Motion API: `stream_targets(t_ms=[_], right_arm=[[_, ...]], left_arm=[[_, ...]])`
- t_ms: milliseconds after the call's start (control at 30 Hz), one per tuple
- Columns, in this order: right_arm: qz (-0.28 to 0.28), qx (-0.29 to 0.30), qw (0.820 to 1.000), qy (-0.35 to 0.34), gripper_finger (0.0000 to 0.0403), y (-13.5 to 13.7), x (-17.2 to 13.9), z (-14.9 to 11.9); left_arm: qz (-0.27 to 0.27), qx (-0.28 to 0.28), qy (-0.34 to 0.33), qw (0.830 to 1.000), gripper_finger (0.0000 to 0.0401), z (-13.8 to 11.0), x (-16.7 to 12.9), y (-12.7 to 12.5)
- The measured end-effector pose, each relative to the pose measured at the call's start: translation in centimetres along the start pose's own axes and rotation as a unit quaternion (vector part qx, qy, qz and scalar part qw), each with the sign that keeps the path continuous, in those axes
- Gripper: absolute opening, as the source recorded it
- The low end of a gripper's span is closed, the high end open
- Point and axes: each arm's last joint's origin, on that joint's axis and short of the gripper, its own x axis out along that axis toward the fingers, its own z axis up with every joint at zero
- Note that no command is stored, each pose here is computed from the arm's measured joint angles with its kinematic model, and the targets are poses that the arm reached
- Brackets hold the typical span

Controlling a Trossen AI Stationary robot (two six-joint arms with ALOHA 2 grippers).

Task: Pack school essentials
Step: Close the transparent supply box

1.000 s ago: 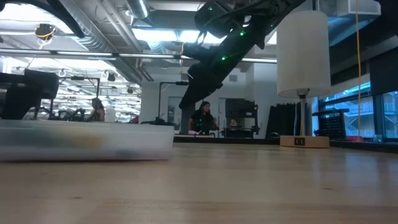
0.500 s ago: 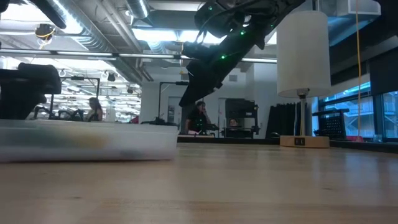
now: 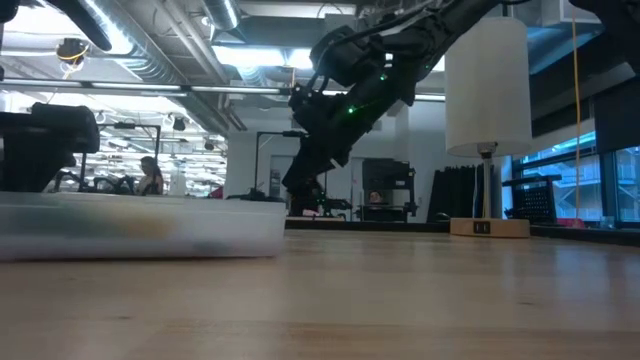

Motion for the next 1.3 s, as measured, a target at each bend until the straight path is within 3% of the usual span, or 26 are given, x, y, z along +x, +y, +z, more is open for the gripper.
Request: stream_targets(t_ms=[267,433,533,867,1000,1300], right_arm=[[-0.001,0.008,1.0,0.003,0.0008,-0.1,0.0,0.0],[-0.001,0.008,1.0,0.007,0.0009,-0.1,0.0,-0.1],[-0.001,0.011,1.0,0.008,0.0009,-0.1,0.0,-0.1],[-0.01,0.075,0.997,0.015,0.0005,-1.8,1.9,-1.3],[0.029,0.075,0.997,-0.002,0.0003,-1.6,3.3,-1.8],[0.032,0.074,0.997,0.006,0.0003,-1.7,6.7,-1.3]], left_arm=[[-0.002,0.006,0.01,1.0,0.0389,-0.3,0.0,0.3],[-0.006,0.112,0.022,0.993,0.0389,-0.7,0.0,0.5],[-0.009,0.137,0.024,0.99,0.0389,-0.9,0.0,0.8],[-0.015,0.14,0.024,0.99,0.0389,-1.1,0.0,1.2],[-0.015,0.138,0.023,0.99,0.0389,-1.1,0.0,1.2],[-0.014,0.136,0.02,0.99,0.0389,-1.1,0.0,1.2]])
